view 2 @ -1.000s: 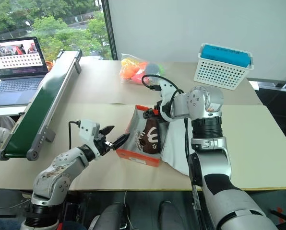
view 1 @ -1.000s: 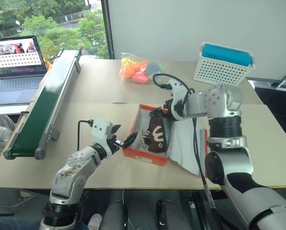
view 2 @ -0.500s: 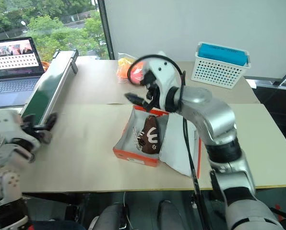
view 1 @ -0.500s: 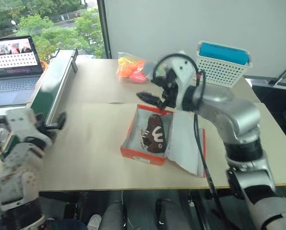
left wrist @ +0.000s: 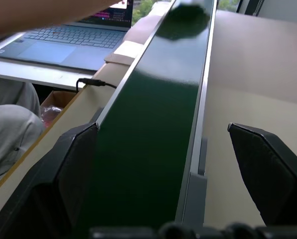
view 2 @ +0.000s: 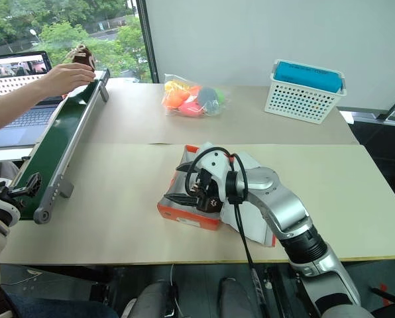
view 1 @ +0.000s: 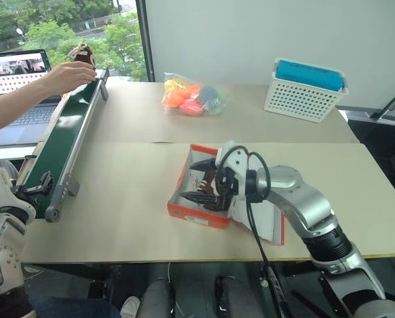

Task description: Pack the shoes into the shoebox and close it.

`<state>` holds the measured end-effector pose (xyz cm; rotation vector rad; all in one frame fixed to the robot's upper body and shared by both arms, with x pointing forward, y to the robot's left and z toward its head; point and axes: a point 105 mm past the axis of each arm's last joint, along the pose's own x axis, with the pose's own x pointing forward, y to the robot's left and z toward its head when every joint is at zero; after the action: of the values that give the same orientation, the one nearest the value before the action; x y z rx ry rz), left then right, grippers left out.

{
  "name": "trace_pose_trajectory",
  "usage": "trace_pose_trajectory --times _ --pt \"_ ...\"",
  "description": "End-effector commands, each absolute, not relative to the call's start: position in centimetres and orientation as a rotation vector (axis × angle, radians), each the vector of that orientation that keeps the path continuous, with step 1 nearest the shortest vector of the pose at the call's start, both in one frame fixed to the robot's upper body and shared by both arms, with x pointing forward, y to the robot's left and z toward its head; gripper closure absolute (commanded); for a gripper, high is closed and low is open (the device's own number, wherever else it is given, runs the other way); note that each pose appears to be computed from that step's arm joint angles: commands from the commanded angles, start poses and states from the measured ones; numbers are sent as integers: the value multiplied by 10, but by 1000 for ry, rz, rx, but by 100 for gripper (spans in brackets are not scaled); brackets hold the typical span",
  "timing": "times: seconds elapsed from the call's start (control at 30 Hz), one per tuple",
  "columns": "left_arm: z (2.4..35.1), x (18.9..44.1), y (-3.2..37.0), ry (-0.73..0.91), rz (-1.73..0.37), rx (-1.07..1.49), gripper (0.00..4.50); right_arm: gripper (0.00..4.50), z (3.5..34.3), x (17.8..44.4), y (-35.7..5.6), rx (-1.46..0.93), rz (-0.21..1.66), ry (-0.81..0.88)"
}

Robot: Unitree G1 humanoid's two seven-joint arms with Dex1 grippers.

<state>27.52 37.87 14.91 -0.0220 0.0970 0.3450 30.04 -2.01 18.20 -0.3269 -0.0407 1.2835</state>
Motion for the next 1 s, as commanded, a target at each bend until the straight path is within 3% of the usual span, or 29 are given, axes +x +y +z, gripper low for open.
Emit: trace_pose_trajectory --times 0.03,1.0 --pt "153 273 383 114 351 30 0 19 194 306 -19 -299 1233 -84" --pt "144 293 376 182 258 -2 0 19 186 312 -12 -167 1094 -6"
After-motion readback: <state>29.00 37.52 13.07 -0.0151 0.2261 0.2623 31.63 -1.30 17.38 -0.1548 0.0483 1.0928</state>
